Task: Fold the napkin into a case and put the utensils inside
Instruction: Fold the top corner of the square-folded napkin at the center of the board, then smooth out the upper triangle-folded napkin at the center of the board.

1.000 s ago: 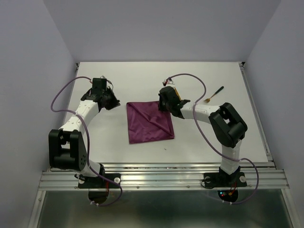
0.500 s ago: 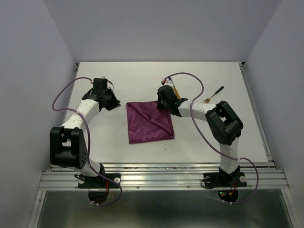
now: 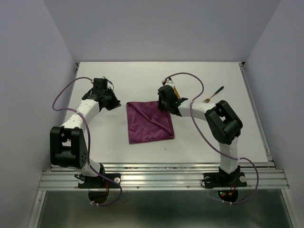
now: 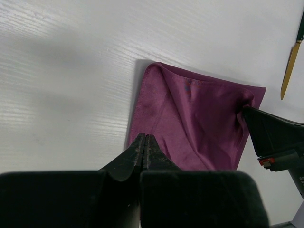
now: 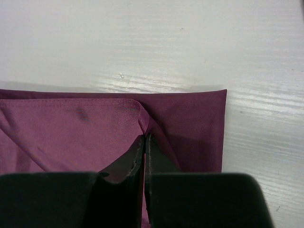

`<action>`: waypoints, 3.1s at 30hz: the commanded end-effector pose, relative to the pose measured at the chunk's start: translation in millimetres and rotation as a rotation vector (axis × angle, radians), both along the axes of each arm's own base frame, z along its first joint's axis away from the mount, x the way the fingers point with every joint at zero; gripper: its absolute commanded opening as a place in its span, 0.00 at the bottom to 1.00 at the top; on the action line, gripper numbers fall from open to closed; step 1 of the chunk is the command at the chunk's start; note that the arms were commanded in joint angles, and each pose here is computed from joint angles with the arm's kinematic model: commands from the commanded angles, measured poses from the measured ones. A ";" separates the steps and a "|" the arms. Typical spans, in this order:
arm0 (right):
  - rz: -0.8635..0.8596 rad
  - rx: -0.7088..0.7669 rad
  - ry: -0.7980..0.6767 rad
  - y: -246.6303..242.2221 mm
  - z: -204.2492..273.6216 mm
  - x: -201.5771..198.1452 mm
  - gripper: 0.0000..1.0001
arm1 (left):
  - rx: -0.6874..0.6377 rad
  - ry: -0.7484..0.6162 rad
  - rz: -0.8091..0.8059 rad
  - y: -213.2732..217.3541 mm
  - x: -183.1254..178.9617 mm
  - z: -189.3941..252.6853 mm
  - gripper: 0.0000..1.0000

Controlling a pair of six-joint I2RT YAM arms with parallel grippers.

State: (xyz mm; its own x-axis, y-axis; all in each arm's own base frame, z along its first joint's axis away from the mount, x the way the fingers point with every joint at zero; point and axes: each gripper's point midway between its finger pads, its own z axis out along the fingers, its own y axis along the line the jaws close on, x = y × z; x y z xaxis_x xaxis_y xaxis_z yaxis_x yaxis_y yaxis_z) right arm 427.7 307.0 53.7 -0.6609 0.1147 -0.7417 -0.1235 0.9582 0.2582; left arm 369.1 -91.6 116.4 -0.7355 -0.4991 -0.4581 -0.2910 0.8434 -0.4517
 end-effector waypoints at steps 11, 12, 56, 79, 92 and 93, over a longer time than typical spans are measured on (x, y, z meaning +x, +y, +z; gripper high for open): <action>-0.059 -0.019 -0.087 -30.6 52.9 11.7 0.37 | 0.011 -0.020 -0.080 -18.4 19.2 6.5 0.05; -0.057 -0.024 -0.079 -34.5 51.7 5.9 0.38 | 0.003 -0.018 -0.087 -22.0 23.6 4.9 0.05; 0.152 0.118 0.150 -31.5 45.4 -147.4 0.27 | 0.000 0.073 -0.171 -65.4 47.4 -38.6 0.03; 0.072 -0.025 0.268 -44.6 -30.0 -158.2 0.18 | 0.122 0.128 -0.088 -44.7 65.2 -67.6 0.03; 0.099 0.062 0.157 -34.5 29.6 -148.3 0.18 | 0.134 0.037 -0.063 -38.8 68.5 -24.2 0.02; 0.100 0.068 0.148 -33.1 33.8 -146.5 0.18 | 0.131 0.018 -0.061 -38.4 68.2 -15.0 0.02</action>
